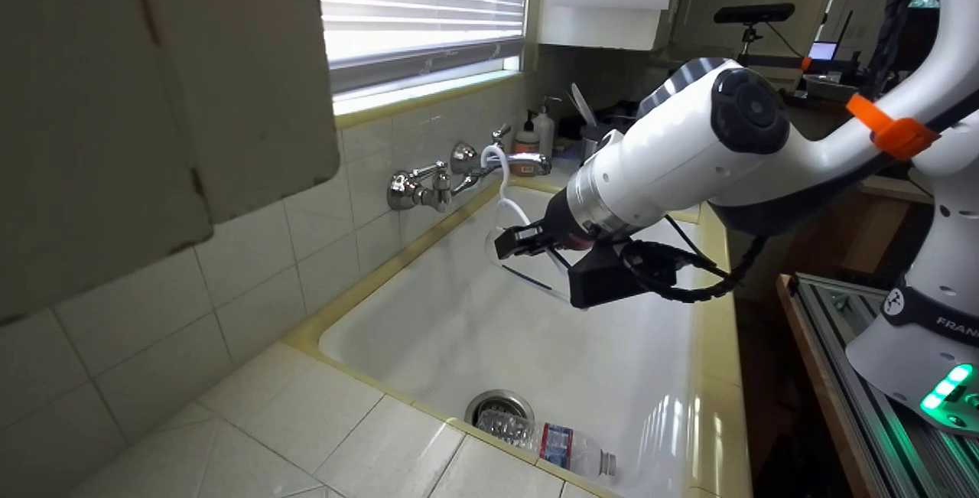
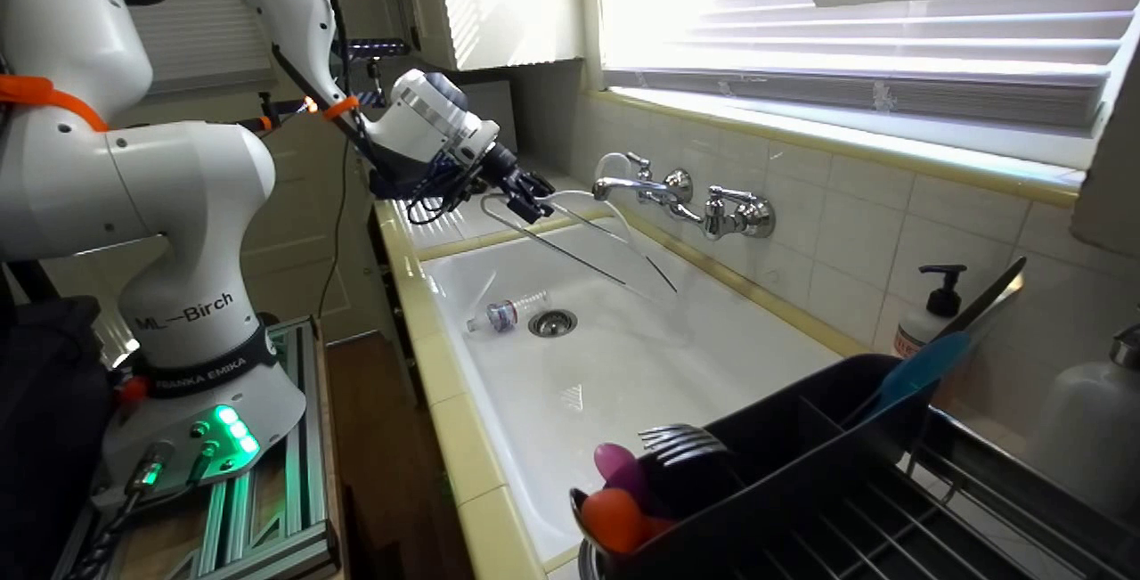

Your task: Take the hanger off the faucet and hang it on the side of the cabinet to the left above the sink

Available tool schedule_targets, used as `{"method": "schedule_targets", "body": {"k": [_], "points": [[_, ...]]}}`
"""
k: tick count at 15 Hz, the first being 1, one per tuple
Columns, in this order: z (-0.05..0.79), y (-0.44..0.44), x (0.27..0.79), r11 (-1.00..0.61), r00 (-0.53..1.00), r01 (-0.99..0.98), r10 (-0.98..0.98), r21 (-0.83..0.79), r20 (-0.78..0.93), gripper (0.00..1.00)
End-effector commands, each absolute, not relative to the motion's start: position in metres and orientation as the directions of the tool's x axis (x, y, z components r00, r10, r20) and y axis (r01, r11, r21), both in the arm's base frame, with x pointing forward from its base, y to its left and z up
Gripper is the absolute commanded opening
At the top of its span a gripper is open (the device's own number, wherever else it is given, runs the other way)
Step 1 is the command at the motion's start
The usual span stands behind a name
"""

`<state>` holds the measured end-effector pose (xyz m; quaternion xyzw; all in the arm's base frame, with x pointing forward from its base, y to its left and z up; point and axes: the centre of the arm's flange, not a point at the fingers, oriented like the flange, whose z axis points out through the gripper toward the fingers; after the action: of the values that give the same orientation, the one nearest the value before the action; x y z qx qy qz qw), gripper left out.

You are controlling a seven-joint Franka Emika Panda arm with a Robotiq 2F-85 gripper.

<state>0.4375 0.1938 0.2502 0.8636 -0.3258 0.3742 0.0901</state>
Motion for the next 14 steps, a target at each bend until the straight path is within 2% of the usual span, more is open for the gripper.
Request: {"method": "schedule_targets", "body": {"k": [1,14], "points": [[0.261,0.2,0.426,-0.803,0.551,-0.59,-0.478,-0.085,0.684,0.0],[0.311,0.25,0.419,-0.932,0.656,-0.359,-0.288,-0.047,0.698,0.0]]}}
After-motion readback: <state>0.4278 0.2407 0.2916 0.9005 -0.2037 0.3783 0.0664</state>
